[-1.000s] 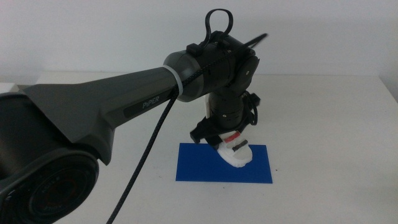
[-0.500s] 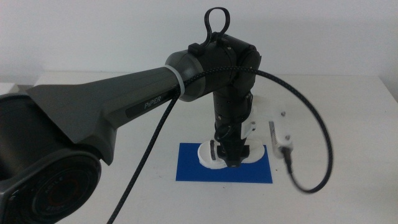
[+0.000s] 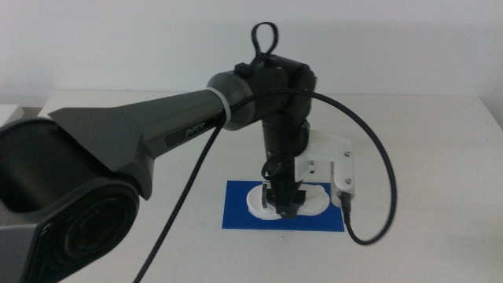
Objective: Use one arm to grab the shoe from the table and place it on the mat.
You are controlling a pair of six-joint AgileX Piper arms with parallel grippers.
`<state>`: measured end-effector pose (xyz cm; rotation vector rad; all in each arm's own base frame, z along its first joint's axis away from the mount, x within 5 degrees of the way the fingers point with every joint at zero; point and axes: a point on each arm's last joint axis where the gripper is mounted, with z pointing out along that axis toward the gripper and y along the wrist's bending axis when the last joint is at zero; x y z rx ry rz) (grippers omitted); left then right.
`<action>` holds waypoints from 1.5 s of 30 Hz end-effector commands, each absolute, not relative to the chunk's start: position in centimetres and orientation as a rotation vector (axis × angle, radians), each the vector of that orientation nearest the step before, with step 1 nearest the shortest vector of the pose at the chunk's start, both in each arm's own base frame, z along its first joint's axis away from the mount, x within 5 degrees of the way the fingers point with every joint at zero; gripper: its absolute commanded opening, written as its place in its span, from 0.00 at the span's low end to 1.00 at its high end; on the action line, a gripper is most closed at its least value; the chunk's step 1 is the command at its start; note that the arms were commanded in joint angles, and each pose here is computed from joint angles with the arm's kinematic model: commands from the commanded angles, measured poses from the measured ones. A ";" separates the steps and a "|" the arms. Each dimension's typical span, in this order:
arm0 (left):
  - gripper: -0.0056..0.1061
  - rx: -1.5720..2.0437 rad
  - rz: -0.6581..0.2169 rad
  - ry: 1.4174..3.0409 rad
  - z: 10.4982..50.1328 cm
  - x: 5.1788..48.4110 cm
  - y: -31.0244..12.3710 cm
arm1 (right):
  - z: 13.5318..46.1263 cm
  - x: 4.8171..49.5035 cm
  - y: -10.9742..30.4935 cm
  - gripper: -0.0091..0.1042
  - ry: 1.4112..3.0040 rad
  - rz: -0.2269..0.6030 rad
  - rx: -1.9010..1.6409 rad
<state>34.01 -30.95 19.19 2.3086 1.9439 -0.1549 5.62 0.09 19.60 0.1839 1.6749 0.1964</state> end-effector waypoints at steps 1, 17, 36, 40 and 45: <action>0.03 2.274 -0.207 1.967 19.2 34.5 -30.5 | 19.6 5.6 0.1 0.78 1.664 0.193 0.175; 0.19 2.294 -0.207 1.917 17.4 35.2 -30.7 | 19.6 5.6 0.1 0.78 1.664 0.193 0.175; 0.89 2.071 -0.180 1.924 26.2 34.7 -30.1 | 19.6 5.6 0.1 0.78 1.664 0.193 0.175; 0.89 1.763 -0.230 1.968 34.6 33.0 -26.9 | 19.6 5.6 0.1 0.78 1.664 0.193 0.175; 0.89 1.296 -0.399 2.163 40.6 30.1 -19.4 | 19.6 5.6 0.1 0.78 1.664 0.193 0.175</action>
